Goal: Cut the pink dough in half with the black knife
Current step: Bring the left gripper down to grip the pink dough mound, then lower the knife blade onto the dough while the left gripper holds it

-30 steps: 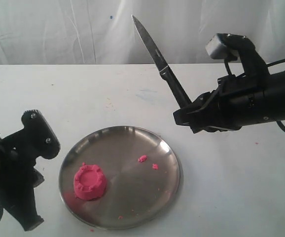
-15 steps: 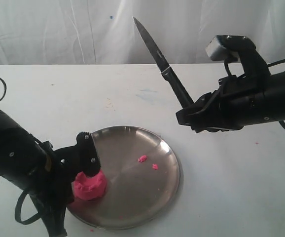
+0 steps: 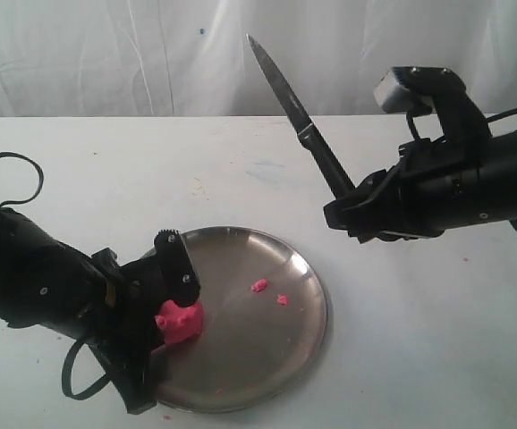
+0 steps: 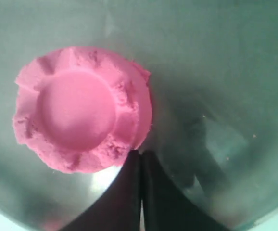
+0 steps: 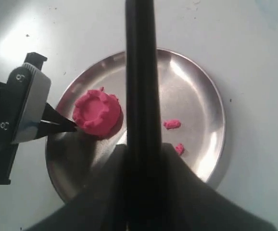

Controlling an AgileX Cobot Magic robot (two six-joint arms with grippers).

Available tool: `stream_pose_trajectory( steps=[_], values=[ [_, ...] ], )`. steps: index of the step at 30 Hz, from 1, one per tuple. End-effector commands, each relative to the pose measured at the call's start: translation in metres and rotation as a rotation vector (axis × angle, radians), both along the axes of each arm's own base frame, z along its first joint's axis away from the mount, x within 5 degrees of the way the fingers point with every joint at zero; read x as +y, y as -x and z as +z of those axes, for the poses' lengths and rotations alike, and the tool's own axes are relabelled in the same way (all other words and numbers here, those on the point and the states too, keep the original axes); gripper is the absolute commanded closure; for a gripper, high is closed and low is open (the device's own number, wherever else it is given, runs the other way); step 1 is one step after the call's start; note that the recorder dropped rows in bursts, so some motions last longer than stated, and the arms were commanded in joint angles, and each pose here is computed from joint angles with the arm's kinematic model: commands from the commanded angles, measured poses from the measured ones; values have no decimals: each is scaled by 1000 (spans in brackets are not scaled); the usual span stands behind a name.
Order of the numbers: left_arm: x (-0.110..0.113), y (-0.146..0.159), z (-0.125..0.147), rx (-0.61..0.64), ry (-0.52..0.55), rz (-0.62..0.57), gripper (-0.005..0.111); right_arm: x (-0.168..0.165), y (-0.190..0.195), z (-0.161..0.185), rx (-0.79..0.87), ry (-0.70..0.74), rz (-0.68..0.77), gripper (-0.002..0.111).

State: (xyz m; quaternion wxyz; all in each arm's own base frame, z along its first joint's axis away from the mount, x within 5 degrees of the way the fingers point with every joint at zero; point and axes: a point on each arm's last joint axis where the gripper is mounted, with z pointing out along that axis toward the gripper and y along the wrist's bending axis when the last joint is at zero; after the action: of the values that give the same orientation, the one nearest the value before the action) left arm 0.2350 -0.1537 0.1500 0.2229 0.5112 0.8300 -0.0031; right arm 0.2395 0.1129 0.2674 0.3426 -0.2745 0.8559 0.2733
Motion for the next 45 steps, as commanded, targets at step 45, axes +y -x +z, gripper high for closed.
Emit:
stream_pose_trajectory(
  steps=[45],
  values=[
    [37,-24,66,-172,380,502,107,92,-6,-92,343,404,430,108]
  ],
)
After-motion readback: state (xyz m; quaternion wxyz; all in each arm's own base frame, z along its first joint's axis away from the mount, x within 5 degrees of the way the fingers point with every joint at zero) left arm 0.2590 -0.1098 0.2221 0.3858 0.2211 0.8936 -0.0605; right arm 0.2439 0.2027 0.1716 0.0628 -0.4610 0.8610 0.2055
